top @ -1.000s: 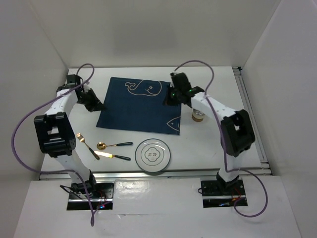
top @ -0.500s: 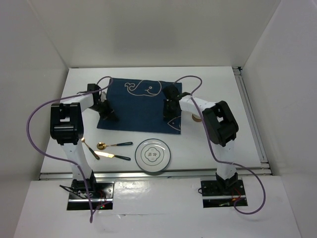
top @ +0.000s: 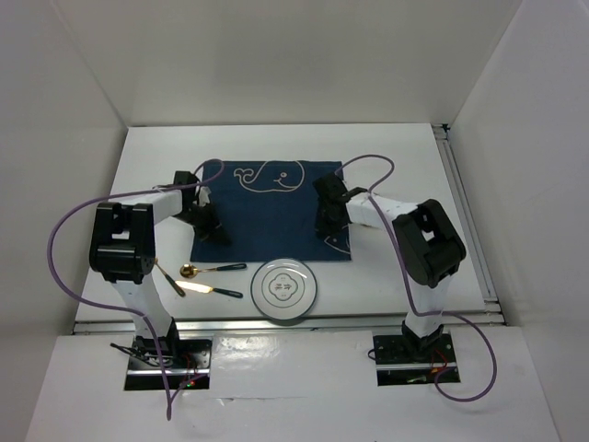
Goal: Set the dinner table for one person
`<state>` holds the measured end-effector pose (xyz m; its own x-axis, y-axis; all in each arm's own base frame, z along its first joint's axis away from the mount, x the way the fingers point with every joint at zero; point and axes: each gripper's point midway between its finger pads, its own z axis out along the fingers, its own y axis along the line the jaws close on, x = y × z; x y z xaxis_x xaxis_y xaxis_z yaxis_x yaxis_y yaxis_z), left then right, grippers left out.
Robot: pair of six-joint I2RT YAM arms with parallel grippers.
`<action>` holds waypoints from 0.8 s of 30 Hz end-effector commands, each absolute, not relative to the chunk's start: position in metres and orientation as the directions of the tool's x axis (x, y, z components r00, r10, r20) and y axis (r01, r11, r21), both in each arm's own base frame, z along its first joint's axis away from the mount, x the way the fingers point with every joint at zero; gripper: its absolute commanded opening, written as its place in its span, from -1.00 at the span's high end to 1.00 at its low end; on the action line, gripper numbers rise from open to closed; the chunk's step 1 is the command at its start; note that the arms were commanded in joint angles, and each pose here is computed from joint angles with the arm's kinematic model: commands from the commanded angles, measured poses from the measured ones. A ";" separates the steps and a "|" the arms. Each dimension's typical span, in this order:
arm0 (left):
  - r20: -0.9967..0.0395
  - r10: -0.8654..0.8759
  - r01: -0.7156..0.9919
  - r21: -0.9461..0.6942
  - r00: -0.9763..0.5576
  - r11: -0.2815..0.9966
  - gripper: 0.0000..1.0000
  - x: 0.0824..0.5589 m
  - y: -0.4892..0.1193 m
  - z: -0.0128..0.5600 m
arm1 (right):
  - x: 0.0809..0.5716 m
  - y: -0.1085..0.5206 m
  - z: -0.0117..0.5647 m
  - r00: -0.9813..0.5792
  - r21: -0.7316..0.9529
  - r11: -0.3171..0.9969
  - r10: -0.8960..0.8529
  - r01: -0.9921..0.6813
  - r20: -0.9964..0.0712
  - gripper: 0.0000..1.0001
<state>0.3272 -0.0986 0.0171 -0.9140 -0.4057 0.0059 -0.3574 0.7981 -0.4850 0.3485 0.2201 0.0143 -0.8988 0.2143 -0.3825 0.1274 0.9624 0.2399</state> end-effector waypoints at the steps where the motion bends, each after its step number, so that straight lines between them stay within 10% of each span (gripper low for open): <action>1: 0.054 -0.397 -0.384 -0.402 -0.916 0.832 1.00 0.307 -0.091 -0.005 | 0.300 0.179 -0.018 -0.940 0.073 0.978 0.208 0.195 -0.272 1.00; 18: 0.015 -0.375 -0.356 -0.354 -0.927 0.865 1.00 0.318 -0.102 0.001 | 0.304 0.175 0.008 -0.891 0.028 0.968 0.241 0.250 -0.384 1.00; 24: -0.125 -0.379 -0.322 -0.330 -0.917 0.887 0.79 0.343 -0.090 0.063 | 0.352 0.197 0.107 -0.792 0.161 0.972 0.234 0.173 -0.565 0.31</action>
